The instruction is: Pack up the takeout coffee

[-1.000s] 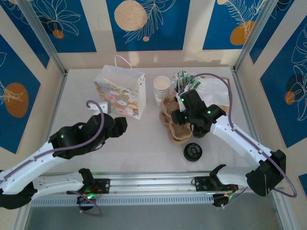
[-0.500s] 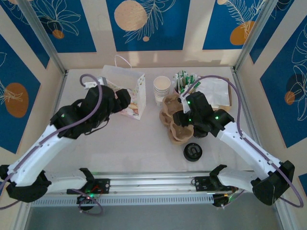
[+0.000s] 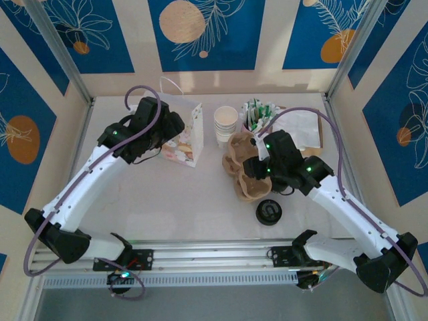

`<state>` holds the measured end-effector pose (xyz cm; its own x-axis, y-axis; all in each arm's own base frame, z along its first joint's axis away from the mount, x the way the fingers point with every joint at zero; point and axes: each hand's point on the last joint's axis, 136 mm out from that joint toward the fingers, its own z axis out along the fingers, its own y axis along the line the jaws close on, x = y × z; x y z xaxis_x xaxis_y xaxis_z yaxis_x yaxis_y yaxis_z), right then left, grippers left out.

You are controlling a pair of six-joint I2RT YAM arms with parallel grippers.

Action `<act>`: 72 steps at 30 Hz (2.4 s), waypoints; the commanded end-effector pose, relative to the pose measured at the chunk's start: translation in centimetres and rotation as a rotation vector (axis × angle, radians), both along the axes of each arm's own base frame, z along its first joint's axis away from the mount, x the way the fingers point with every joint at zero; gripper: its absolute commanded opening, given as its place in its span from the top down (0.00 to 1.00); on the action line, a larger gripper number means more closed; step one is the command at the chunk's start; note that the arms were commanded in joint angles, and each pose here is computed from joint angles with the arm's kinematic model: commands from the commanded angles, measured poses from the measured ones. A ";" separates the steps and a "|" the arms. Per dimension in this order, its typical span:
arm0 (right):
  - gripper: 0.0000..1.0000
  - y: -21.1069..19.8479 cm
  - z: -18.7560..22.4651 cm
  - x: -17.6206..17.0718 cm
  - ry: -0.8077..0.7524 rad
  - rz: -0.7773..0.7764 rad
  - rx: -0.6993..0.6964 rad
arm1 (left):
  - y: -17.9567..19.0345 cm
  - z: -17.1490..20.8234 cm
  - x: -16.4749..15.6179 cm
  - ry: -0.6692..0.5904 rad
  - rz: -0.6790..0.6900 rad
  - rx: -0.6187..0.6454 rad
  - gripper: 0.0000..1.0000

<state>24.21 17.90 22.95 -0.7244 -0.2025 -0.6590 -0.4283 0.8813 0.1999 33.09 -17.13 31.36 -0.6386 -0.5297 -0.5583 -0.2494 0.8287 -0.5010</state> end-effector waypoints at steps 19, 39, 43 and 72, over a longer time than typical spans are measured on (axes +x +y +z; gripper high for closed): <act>0.64 0.2 1.0 -1.2 -0.005 0.013 -0.017 | 1.1 -1.2 3.3 -0.033 0.057 -0.091 0.73; 0.65 -0.1 2.1 -1.5 -0.032 0.007 -0.022 | 0.6 0.6 1.3 -0.091 -0.093 -0.144 1.00; 0.65 -0.2 3.0 -1.8 -0.052 0.010 -0.009 | -1.4 1.3 0.0 -0.092 -0.215 -0.213 1.00; 0.69 -0.8 13.1 -3.6 -0.225 -0.026 0.195 | -1.7 -1.7 -12.7 -0.105 -0.518 -0.396 1.00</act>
